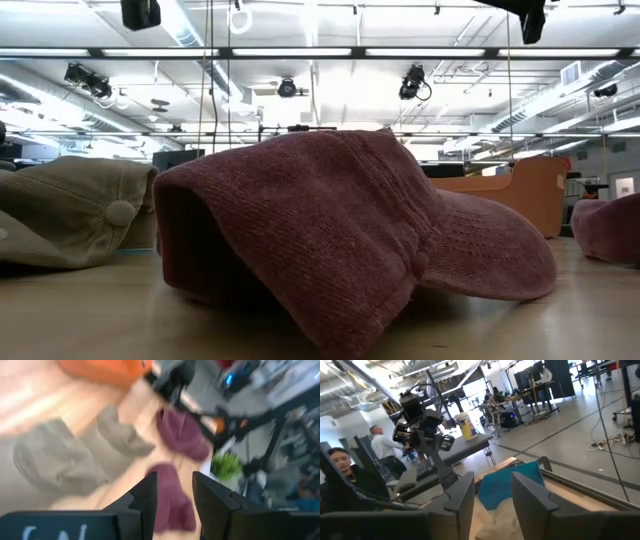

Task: Pick & Place hat
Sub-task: Put the bottom brown cap into the blue bin

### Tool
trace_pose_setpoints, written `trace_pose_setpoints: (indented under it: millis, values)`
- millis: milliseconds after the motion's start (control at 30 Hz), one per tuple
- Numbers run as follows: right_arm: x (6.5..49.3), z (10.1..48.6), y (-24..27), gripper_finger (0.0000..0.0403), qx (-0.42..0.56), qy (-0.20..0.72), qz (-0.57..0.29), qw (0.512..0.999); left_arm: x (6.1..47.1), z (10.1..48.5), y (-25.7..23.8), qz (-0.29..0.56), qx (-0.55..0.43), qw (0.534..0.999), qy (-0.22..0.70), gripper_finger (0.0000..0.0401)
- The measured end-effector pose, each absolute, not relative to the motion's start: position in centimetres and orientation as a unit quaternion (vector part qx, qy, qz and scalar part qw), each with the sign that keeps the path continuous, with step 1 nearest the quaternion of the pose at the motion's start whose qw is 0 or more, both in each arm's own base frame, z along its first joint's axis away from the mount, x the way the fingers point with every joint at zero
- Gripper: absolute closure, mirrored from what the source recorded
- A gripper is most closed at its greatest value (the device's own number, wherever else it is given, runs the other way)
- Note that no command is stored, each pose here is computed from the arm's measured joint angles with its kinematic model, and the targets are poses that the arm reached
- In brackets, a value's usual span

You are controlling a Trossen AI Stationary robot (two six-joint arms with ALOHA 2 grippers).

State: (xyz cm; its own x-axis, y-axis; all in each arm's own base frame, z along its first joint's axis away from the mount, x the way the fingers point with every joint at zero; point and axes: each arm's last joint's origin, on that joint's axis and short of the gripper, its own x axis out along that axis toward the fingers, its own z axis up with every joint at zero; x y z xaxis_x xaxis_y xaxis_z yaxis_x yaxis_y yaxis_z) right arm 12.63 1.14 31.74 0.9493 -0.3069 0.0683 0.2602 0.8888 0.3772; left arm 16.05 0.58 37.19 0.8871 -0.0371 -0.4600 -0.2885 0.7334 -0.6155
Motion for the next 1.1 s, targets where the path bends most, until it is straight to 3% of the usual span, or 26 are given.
trace_pose_setpoints:
  millis: [300,467,733,967,1100]
  values:
    - [12.9,31.6,1.4,0.0268,0.194,-0.053,-0.118,0.973,20.9,37.7,-4.1,0.053,-0.362,0.841,0.399,0.0273]
    - [13.4,31.4,1.4,0.0268,0.196,-0.044,-0.119,0.972,22.6,35.3,-7.6,0.110,-0.418,0.772,0.467,0.0273]
    - [14.2,30.9,1.6,0.0268,0.190,-0.026,-0.123,0.974,23.2,30.3,-11.6,0.230,-0.358,0.684,0.592,0.0272]
    - [15.0,30.3,1.8,0.0268,0.184,-0.006,-0.127,0.975,24.4,28.2,-12.8,0.251,-0.336,0.664,0.618,0.0270]
    - [15.4,30.1,1.9,0.0268,0.180,0.005,-0.127,0.975,24.8,27.5,-13.0,0.250,-0.328,0.661,0.627,0.0241]
